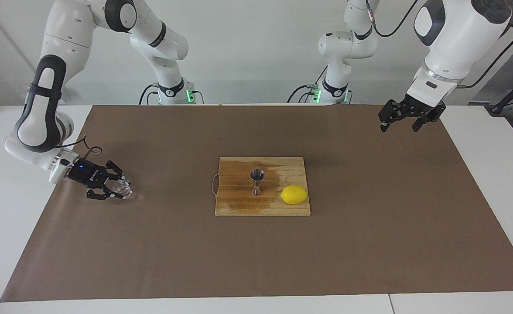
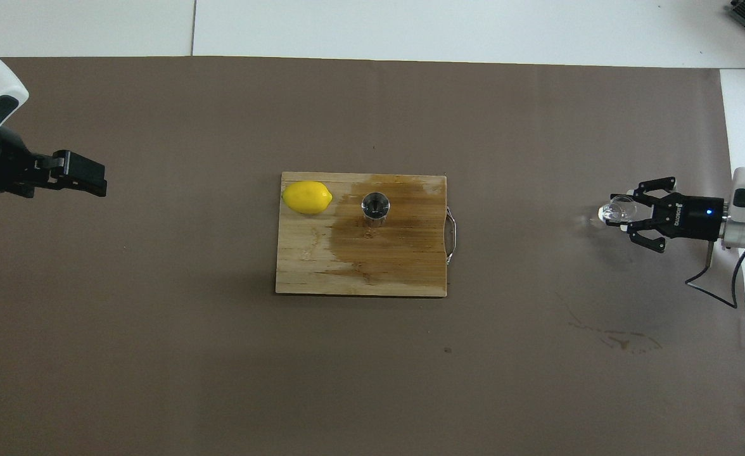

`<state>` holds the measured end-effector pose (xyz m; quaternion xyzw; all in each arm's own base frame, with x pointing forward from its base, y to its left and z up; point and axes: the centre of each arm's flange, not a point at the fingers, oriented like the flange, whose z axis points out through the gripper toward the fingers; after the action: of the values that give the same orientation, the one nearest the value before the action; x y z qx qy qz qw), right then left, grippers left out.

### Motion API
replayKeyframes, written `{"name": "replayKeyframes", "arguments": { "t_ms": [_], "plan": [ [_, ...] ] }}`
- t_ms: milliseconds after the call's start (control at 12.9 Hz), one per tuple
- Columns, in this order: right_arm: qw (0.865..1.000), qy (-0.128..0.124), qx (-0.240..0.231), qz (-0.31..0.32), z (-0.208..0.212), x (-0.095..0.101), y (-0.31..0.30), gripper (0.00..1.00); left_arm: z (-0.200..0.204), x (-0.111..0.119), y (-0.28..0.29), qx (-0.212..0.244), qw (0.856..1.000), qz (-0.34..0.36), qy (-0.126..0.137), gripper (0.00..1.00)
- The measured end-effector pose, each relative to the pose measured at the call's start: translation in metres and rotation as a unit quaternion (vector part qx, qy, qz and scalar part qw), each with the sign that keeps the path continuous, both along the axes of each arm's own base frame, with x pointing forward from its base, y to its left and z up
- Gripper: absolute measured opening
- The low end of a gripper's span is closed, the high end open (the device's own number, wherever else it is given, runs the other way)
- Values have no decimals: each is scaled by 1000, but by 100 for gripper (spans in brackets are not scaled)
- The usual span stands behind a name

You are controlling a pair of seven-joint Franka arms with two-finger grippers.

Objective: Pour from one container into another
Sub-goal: 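Lower the glass cup onto the table and open the right gripper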

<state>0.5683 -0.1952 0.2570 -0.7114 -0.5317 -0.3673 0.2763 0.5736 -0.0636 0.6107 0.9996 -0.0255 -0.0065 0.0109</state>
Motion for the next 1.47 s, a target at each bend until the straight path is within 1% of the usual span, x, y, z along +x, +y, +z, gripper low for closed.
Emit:
{"name": "replayKeyframes", "arguments": {
  "t_ms": [310,542,775,852,1007,1472],
  "plan": [
    [1000,-2,-4,-8,-8,-4,0,49,0,0,0,0,1000,0,0,100],
    [1000,-18,-1,-17,-15,-7,2,49,0,0,0,0,1000,0,0,100],
    [1000,-22,-1,-17,-17,-9,2,49,0,0,0,0,1000,0,0,100],
    [1000,-23,-1,-17,-17,-8,2,50,0,0,0,0,1000,0,0,100],
    [1000,-24,2,-12,-17,-8,5,61,0,0,0,0,1000,0,0,100],
    [999,-28,13,17,-16,-9,15,61,0,0,0,0,1000,0,0,100]
  ]
}}
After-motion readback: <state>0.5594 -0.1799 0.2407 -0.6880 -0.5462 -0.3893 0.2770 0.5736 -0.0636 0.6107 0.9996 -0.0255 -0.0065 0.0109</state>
